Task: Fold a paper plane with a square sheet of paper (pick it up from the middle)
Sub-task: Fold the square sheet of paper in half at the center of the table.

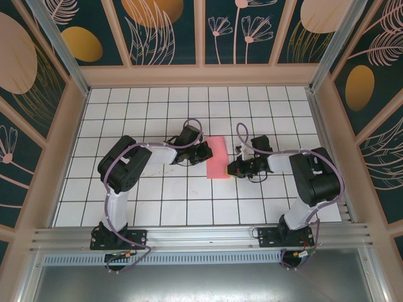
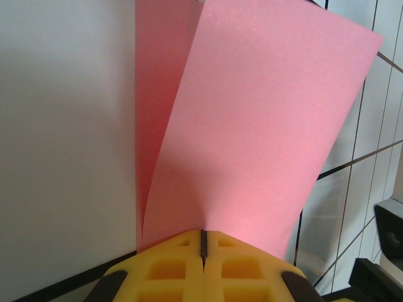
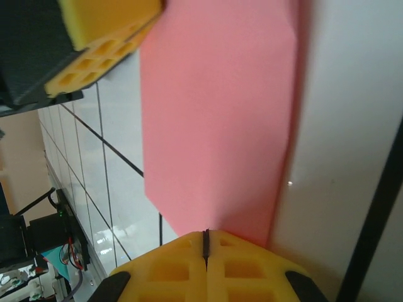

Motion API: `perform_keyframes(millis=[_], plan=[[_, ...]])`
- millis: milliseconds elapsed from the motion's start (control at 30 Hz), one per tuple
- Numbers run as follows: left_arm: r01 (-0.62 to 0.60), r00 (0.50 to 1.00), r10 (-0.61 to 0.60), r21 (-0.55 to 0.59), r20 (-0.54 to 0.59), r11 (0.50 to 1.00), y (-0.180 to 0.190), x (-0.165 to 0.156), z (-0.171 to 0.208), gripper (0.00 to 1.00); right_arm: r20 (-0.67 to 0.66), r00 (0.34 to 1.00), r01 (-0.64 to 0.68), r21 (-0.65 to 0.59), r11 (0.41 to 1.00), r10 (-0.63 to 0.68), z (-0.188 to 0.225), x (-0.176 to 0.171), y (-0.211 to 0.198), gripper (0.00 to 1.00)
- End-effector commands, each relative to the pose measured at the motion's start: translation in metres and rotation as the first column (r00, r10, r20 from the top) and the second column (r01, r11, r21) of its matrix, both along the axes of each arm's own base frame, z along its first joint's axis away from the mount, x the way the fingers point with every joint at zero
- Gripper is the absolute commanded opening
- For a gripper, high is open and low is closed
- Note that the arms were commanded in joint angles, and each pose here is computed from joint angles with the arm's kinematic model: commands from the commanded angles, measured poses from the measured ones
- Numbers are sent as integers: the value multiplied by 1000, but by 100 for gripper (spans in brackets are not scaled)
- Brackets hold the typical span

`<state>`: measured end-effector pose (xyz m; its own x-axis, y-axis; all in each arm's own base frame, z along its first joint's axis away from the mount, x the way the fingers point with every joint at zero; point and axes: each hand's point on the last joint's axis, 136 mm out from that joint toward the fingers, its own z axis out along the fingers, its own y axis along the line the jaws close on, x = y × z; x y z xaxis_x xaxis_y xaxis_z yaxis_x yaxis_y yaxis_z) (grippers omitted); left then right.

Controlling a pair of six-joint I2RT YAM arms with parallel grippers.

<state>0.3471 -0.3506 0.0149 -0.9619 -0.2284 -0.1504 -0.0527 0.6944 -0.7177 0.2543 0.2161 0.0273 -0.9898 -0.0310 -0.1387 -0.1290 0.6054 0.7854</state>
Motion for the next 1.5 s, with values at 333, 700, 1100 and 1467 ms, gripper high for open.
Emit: perform_keyframes(millis=[333, 700, 1100, 1467], plan=[[16, 996, -6, 105, -94, 994, 17, -21, -40, 0, -90, 996, -4, -176, 984, -11, -39, -27, -13, 0], [27, 996, -17, 111, -89, 993, 18, -22, -40, 0, -56, 998, -13, -108, 994, 7, -19, -22, -4, 0], [22, 996, -11, 125, -89, 992, 20, -22, -42, 0, -76, 997, 0, -138, 991, -11, -25, -40, -16, 0], [49, 996, -37, 155, -82, 987, 24, -24, -45, 0, 61, 993, 99, 19, 995, -100, 43, 46, -1, 0]])
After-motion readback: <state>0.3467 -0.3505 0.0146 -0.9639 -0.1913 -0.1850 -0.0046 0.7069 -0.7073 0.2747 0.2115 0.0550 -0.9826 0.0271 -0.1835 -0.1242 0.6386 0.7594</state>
